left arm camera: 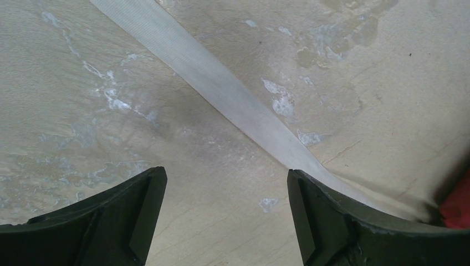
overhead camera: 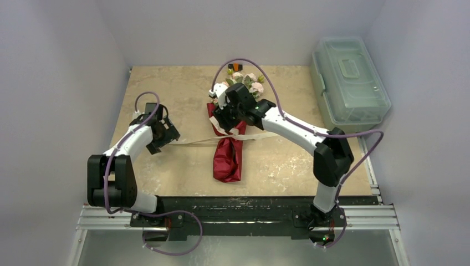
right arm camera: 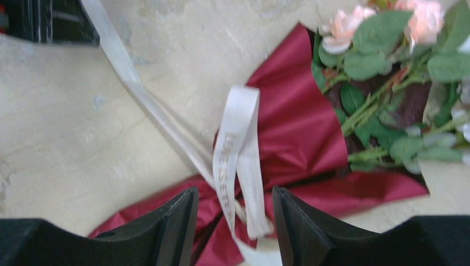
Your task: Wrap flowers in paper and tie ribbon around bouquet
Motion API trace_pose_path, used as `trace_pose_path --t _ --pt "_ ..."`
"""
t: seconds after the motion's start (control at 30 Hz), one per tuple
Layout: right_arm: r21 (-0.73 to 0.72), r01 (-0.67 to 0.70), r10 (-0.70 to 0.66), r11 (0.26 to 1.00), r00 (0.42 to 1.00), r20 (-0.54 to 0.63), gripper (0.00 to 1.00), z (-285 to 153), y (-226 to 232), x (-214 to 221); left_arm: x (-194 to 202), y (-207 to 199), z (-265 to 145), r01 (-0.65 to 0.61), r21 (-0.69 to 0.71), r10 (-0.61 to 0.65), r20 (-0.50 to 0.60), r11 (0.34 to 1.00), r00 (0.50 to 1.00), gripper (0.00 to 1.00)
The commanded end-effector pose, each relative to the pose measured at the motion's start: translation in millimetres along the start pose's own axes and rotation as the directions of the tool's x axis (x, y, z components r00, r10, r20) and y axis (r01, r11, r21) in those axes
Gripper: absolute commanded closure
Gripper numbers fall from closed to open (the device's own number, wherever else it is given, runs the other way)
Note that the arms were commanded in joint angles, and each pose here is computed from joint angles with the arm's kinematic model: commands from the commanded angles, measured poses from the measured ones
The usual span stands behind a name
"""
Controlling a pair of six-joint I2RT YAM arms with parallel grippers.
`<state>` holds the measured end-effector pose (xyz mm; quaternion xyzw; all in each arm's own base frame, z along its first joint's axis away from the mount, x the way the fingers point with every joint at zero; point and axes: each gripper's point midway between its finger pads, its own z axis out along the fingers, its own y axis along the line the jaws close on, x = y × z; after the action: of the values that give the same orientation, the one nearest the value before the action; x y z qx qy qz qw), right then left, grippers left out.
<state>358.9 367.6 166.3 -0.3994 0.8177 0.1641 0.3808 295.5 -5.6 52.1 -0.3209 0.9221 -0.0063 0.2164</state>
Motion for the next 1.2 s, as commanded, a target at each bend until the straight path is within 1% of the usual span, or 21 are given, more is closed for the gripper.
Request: trace_pose_path --t 0.0,0.1,0.2,0.3,0.53,0.63,0.77,0.83,0.9,0.93,1.0,1.03,1.1,1.13,1.17 --pt "0.076 -0.031 0.030 0.997 0.999 0.013 0.41 -25.3 -6.6 23.5 -28.6 -2.2 -2.0 0.055 -0.025 -0.052 0.099 0.998 0.994 0.13" --pt "0.091 -0.040 0.042 0.995 0.999 -0.018 0.41 -31.0 -6.7 46.0 -34.2 -2.8 1.0 0.076 -0.048 -0.071 0.104 0.996 0.992 0.13" --pt "0.090 -0.057 0.060 0.994 0.998 -0.035 0.41 -35.6 -4.2 60.9 -36.1 -5.3 6.9 0.100 -0.072 -0.094 0.086 0.992 0.992 0.13" --pt "0.085 -0.077 0.081 0.993 0.996 -0.043 0.42 -37.3 -1.2 72.8 -33.7 -12.2 11.8 0.137 -0.074 -0.133 0.059 0.988 0.989 0.16" --pt "0.114 -0.083 0.089 0.990 0.995 -0.044 0.42 -38.1 -4.7 86.0 -10.9 -32.8 13.5 0.174 -0.116 -0.178 -0.022 0.978 0.984 0.16" --pt "0.129 -0.124 0.129 0.984 0.991 -0.030 0.42 -40.2 -5.2 86.5 -6.3 -36.8 20.4 0.198 -0.122 -0.204 -0.046 0.973 0.978 0.17" --pt "0.140 -0.133 0.138 0.981 0.990 -0.022 0.43 -47.4 -5.9 91.5 -2.1 -38.5 34.3 0.205 -0.140 -0.216 -0.066 0.969 0.974 0.22" --pt "0.152 -0.132 0.138 0.979 0.990 -0.026 0.43 -52.0 -7.3 96.9 0.7 -34.1 39.5 0.211 -0.166 -0.224 -0.069 0.963 0.972 0.27" --pt "0.163 -0.131 0.138 0.978 0.990 -0.034 0.43 -57.2 -8.3 103.0 1.8 -29.7 45.5 0.215 -0.178 -0.229 -0.065 0.960 0.971 0.37" --pt "0.167 -0.129 0.137 0.977 0.990 -0.035 0.43 -60.2 -8.6 105.6 3.2 -27.6 49.0 0.217 -0.181 -0.233 -0.071 0.959 0.970 0.46" --pt "0.167 -0.128 0.137 0.978 0.990 -0.041 0.43 -65.2 -7.8 111.3 6.7 -25.5 57.3 0.223 -0.179 -0.242 -0.091 0.958 0.966 0.59" --pt "0.166 -0.127 0.136 0.978 0.990 -0.042 0.43 -68.2 -7.4 113.4 7.8 -26.1 60.7 0.220 -0.170 -0.238 -0.100 0.961 0.966 0.68" --pt "0.170 -0.125 0.135 0.978 0.990 -0.048 0.42 -72.0 -7.3 118.2 6.2 -27.1 64.5 0.198 -0.156 -0.215 -0.098 0.968 0.972 0.91" --pt "0.173 -0.124 0.134 0.977 0.990 -0.047 0.43 -73.6 -7.7 119.5 4.6 -27.2 64.6 0.191 -0.152 -0.207 -0.093 0.970 0.974 1.00" --pt "0.179 -0.124 0.134 0.976 0.990 -0.049 0.43 -75.1 -8.5 121.3 1.9 -28.5 63.1 0.185 -0.145 -0.198 -0.085 0.972 0.976 1.00"
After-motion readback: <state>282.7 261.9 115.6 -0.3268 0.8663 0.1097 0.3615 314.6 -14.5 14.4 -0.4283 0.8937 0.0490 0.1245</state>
